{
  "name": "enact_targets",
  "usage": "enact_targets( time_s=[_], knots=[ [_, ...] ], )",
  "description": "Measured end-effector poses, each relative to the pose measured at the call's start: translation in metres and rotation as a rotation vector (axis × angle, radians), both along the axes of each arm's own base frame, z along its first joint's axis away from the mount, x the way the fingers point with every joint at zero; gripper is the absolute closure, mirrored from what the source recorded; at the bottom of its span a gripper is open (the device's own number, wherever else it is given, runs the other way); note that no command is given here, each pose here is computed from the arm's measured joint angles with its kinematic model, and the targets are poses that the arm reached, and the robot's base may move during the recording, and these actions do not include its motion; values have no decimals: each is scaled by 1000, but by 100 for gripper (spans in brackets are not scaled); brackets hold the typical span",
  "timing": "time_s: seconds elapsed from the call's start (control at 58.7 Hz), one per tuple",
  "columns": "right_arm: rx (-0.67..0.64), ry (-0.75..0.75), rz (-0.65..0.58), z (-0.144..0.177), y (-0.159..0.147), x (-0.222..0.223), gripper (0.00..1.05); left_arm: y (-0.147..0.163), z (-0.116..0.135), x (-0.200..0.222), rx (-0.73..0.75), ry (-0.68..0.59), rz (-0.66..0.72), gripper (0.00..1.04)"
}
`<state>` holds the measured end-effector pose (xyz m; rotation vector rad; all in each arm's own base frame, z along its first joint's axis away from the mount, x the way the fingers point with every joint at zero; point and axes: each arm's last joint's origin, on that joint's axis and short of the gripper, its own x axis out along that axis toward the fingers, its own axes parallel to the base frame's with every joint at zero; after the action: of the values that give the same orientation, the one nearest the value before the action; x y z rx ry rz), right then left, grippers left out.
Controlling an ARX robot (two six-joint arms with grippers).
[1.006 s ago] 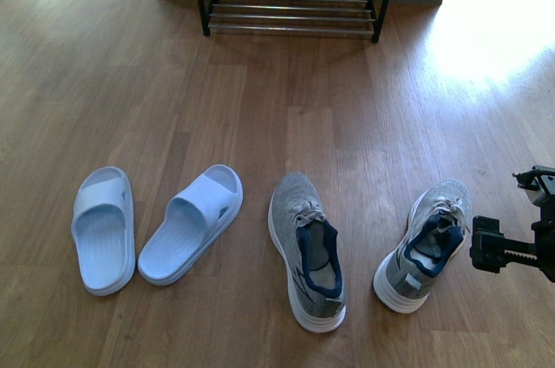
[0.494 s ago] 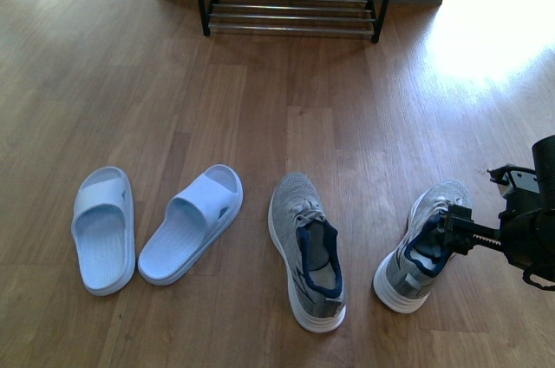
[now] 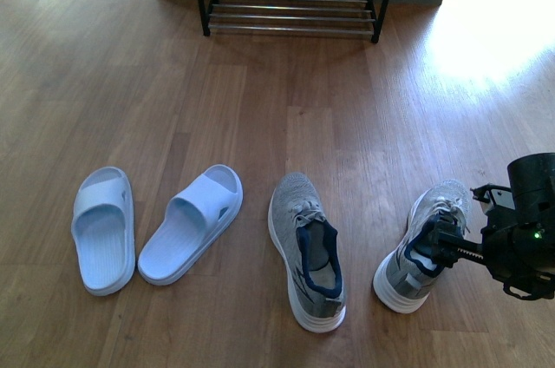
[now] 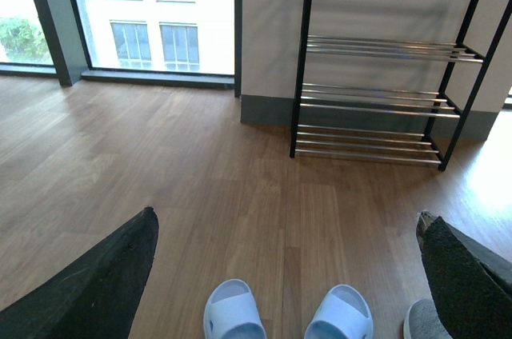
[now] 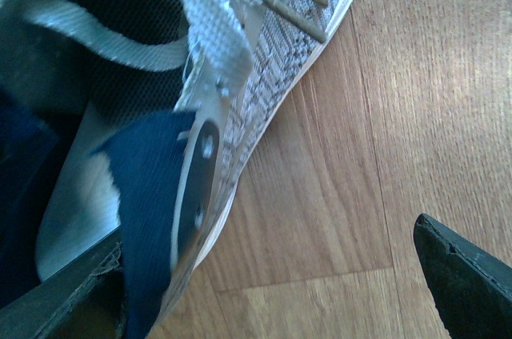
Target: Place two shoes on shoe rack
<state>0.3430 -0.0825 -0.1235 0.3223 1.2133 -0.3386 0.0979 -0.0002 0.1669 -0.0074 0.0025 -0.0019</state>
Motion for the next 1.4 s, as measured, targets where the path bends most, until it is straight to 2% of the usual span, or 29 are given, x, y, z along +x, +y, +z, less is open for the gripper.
enact_targets(
  time_s=[0.136, 0.29, 0.341, 0.477, 0.665, 1.074, 1.261, 1.398],
  knots=[
    [24, 19, -6, -30, -13, 23, 9, 0, 0, 0, 0, 0, 0, 9],
    [60, 46, 45, -44, -21, 41, 10, 0, 0, 0, 0, 0, 0, 9],
    [85, 47, 82, -49, -25, 50, 22, 0, 0, 0, 0, 0, 0, 9],
    [95, 46, 128, -54, -27, 63, 40, 0, 0, 0, 0, 0, 0, 9],
    [108, 21, 94, -53, -32, 70, 58, 0, 0, 0, 0, 0, 0, 9],
    [74, -103, 76, -43, -55, 69, 79, 0, 0, 0, 0, 0, 0, 9],
    [-15, -134, 69, -31, -66, 55, 94, 0, 0, 0, 0, 0, 0, 9],
    [-51, -144, 57, -18, -76, 32, 98, 0, 0, 0, 0, 0, 0, 9]
  ],
)
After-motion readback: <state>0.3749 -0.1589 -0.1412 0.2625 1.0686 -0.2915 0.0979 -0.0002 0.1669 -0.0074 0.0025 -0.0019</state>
